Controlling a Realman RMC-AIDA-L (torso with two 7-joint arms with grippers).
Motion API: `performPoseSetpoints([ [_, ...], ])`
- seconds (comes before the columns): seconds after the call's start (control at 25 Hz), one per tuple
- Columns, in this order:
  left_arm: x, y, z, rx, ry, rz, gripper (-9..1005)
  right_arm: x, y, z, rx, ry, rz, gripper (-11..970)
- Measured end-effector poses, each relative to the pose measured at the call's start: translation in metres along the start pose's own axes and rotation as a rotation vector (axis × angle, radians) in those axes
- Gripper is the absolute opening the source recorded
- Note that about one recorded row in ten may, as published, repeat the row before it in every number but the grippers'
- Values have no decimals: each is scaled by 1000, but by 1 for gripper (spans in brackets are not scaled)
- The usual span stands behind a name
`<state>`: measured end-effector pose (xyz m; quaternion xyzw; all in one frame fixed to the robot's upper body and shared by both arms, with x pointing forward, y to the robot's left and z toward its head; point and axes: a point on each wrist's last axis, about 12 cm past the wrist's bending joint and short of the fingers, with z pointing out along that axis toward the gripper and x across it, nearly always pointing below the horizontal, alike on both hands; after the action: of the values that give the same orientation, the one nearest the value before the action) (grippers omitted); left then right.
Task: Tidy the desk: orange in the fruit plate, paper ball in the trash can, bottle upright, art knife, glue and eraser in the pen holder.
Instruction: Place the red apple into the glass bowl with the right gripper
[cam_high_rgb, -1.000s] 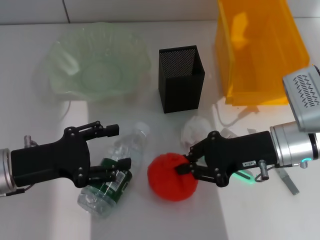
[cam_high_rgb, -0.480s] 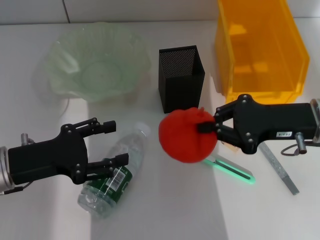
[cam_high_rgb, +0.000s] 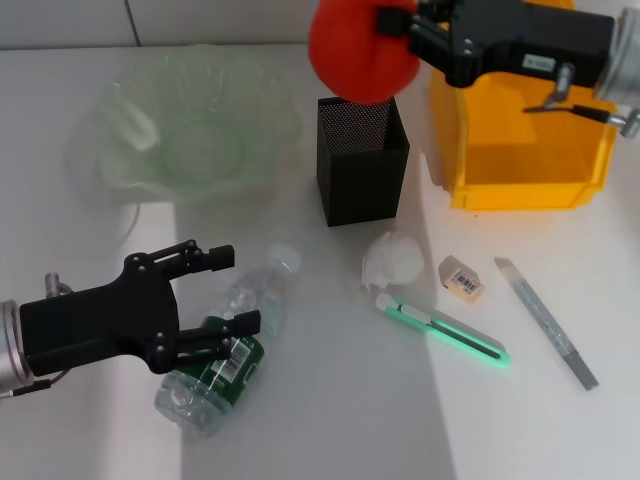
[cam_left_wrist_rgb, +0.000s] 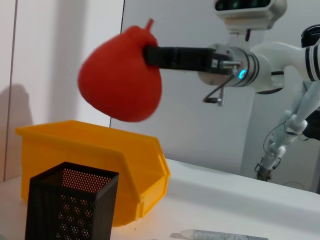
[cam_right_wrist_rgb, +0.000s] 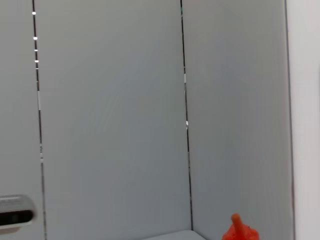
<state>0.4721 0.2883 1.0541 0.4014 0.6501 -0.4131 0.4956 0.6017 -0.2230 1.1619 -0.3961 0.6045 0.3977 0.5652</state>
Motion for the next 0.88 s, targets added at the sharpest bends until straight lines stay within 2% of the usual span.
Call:
performPoseSetpoints([
  [0.2, 2, -2, 1, 0, -4, 20, 801, -10, -14, 55, 24, 102, -44, 50],
  [0.44, 3, -3, 2, 3, -6, 14, 801, -19, -12, 114, 4, 243, -154, 59],
  [0.64, 3, -4, 3, 7, -6, 10, 801, -21, -12, 142, 28, 313, -203, 66],
  [0.88, 3, -4, 4, 12, -8, 9, 801, -21, -12, 160, 58, 376, -290, 74],
])
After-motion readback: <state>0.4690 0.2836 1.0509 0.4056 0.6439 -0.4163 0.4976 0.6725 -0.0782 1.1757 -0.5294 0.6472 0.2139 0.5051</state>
